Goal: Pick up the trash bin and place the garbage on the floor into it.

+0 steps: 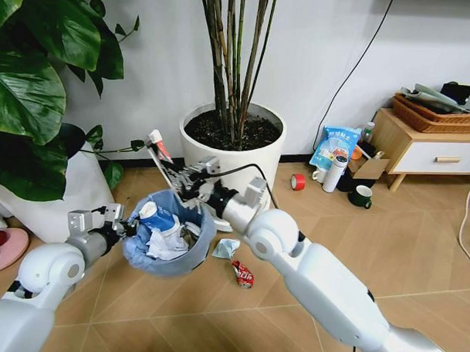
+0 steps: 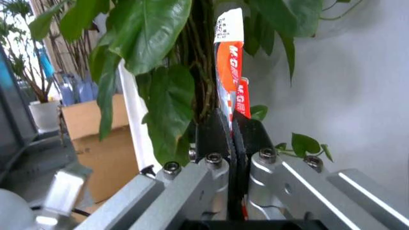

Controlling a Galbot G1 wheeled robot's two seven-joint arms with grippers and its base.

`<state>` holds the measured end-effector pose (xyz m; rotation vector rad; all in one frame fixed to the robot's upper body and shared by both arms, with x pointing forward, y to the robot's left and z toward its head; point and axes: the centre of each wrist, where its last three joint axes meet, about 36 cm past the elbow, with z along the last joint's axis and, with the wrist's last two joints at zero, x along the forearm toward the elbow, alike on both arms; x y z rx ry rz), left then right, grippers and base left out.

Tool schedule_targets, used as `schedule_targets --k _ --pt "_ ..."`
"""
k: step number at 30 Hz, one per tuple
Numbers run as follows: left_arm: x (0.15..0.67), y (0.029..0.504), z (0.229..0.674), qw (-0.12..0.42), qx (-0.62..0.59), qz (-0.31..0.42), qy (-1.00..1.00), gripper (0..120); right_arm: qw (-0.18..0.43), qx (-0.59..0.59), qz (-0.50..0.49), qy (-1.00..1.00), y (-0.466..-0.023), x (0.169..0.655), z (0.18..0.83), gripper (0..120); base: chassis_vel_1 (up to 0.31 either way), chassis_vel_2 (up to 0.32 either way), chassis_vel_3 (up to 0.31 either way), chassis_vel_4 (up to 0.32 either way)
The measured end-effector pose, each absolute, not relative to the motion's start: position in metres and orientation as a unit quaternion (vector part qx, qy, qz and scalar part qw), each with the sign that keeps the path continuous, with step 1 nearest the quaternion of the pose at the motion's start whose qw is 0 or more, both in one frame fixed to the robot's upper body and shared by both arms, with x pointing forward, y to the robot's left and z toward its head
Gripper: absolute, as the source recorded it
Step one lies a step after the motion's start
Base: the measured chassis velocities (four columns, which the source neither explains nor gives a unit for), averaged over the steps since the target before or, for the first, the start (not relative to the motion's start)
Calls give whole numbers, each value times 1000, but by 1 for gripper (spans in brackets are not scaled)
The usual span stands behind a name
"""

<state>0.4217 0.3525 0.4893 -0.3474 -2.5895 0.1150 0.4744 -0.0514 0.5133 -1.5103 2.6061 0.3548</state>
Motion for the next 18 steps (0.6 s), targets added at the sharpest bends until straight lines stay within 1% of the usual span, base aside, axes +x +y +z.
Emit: schedule_targets --k 7,9,10,11,13,14,15,17,18 --pt "426 354 496 259 -129 40 -957 0 52 -489 86 866 -52 484 494 0 0 0 0 0" --pt "426 354 495 259 -129 40 -956 0 49 -490 79 867 -54 484 490 8 0 0 0 0" --pt "426 354 495 259 -129 40 -956 0 48 -490 79 867 -55 484 490 8 0 0 0 0" --pt "426 353 495 259 -129 41 -956 0 45 -490 76 867 -55 483 488 17 0 0 0 0" --pt "426 353 495 259 -129 42 -956 0 43 -489 75 868 -55 483 486 25 0 0 0 0" --pt "426 353 495 259 -129 42 -956 0 43 -489 75 868 -55 483 486 25 0 0 0 0" --pt "426 353 495 258 -129 42 -956 0 42 -489 74 868 -55 483 485 29 0 0 0 0" --pt "426 353 495 258 -129 42 -957 0 43 -487 70 870 -55 484 485 40 0 0 0 0" --pt "426 353 495 258 -129 42 -957 0 43 -487 70 870 -55 484 485 40 0 0 0 0"
